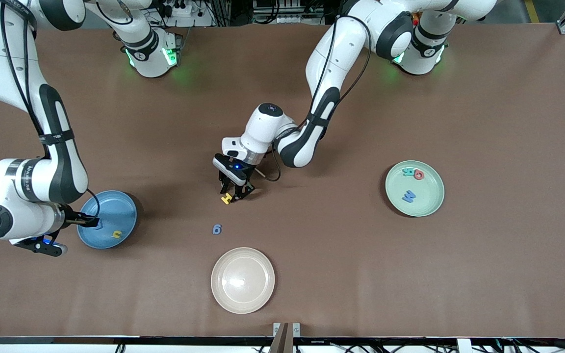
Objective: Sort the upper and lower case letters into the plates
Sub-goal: 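Lower the left gripper around the yellow H and close it, then lift the yellow H with the left gripper while the right gripper reaches blue g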
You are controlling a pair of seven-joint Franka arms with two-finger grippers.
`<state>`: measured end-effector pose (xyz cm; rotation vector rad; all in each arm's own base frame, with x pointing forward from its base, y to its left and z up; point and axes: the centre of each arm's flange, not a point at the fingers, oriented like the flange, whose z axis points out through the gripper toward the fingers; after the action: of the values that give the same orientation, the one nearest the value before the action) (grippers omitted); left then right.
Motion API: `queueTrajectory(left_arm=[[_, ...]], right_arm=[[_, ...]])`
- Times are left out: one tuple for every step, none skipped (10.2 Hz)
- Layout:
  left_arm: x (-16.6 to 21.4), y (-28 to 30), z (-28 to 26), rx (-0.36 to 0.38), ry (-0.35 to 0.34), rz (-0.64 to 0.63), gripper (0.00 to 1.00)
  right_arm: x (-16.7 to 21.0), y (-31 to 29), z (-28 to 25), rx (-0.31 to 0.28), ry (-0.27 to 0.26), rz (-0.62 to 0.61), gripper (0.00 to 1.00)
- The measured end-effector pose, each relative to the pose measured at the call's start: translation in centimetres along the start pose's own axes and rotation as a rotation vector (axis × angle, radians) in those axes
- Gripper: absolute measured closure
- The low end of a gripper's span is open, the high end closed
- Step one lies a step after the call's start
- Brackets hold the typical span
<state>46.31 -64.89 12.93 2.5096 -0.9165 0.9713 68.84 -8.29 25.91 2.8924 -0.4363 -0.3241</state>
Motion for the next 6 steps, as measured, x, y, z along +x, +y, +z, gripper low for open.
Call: queueTrajectory(left_arm=[[0.1, -0.1, 0.0, 0.001, 0.001, 0.001, 0.58], [0.1, -0.1, 0.0, 0.002, 0.001, 0.001, 0.58], [0.1, -0.1, 0.0, 0.002, 0.001, 0.001, 0.58], [0.1, -0.1, 0.0, 0.002, 0.002, 0.001, 0.62], [0.1, -0.1, 0.0, 0.003, 0.003, 0.002, 0.64], [0.1, -0.1, 0.0, 0.003, 0.003, 0.002, 0.65]], right_arm=[[0.0, 0.0, 0.0, 0.0, 0.0, 0.0, 0.0], [0.0, 0.0, 0.0, 0.0, 0.001, 0.0, 0.0], [0.0, 0.0, -0.1, 0.0, 0.002, 0.0, 0.0], [0.0, -0.2, -0.2, 0.001, 0.004, -0.003, 0.0], [-0.1, -0.8, -0.4, 0.003, 0.008, -0.011, 0.0], [-0.3, -1.7, -0.6, 0.002, 0.013, -0.021, 0.0]])
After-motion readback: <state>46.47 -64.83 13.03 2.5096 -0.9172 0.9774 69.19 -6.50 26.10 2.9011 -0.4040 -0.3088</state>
